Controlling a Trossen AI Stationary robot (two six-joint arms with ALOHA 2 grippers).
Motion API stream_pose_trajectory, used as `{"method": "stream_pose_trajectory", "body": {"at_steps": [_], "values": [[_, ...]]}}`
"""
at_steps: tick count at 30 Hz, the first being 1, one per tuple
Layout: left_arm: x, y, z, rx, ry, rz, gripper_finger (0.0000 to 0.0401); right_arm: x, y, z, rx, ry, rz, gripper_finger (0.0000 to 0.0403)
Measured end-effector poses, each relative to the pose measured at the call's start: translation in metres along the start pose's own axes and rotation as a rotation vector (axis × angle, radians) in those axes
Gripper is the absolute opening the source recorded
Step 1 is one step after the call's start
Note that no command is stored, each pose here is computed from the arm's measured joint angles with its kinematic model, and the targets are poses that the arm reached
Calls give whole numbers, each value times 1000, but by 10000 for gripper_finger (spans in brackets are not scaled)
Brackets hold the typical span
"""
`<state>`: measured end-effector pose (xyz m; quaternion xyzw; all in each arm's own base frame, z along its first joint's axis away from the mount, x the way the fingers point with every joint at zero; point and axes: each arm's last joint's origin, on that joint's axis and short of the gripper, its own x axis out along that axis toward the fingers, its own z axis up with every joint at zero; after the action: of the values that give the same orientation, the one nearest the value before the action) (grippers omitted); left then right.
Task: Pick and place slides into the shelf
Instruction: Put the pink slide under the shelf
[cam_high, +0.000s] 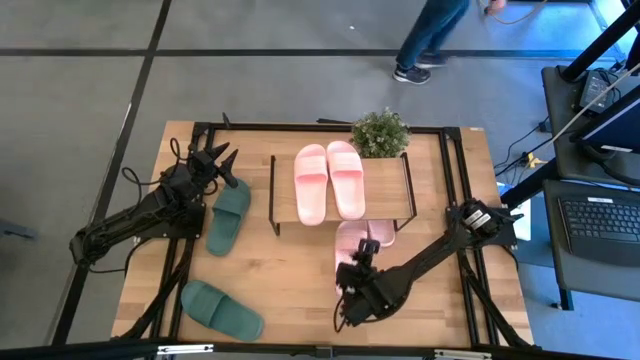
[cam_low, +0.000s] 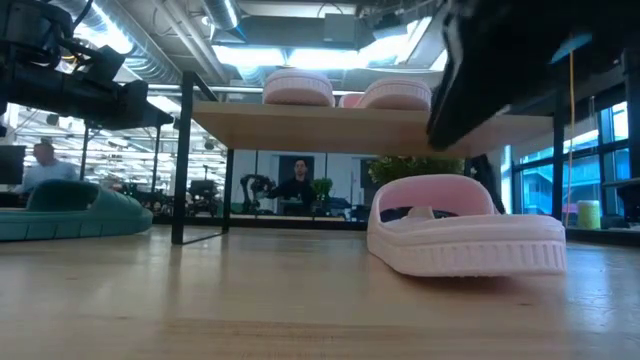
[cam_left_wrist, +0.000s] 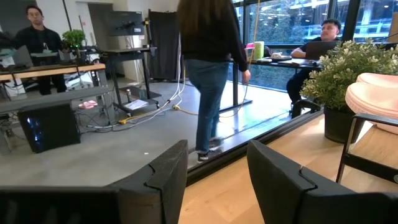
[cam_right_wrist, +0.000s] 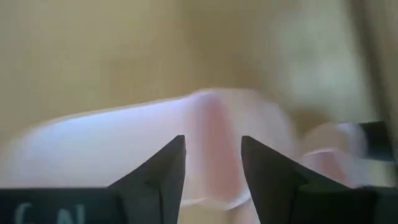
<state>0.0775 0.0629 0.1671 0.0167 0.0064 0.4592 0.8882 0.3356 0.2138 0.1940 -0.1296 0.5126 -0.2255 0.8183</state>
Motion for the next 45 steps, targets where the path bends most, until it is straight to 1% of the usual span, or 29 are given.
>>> {"method": "stream_pose_trajectory", "body": {"at_steps": [4, 9, 12, 15, 17, 19, 21, 24, 31, 37, 45], "values": [[0, 0, 0, 0, 0, 0, 159, -24, 8, 13, 55, 31, 197, 157], [0, 0, 0, 0, 0, 0, 159, -36, 21, 20, 104, 9, 368, 157], [0, 0, 0, -1, 0, 0, 159, -33, 26, 16, 155, 50, 427, 157], [0, 0, 0, -1, 0, 0, 159, -24, 35, 10, 224, 84, 495, 157], [0, 0, 0, -1, 0, 0, 159, -17, 41, 5, 244, 99, 551, 157], [0, 0, 0, -1, 0, 0, 159, -10, 48, 1, 261, 95, 635, 157], [0, 0, 0, -1, 0, 0, 159, -3, 53, -4, 262, 104, 674, 157], [0, 0, 0, -1, 0, 0, 159, 3, 55, -9, 288, 115, 680, 157], [0, 0, 0, -2, 0, 0, 159, 11, 47, -25, 299, 239, 547, 157], [0, 0, 0, -2, 0, 0, 159, 14, 40, -30, 272, 250, 449, 157], [0, 0, 0, -2, 0, 0, 159, 15, 39, -31, 265, 264, 448, 157]]}}
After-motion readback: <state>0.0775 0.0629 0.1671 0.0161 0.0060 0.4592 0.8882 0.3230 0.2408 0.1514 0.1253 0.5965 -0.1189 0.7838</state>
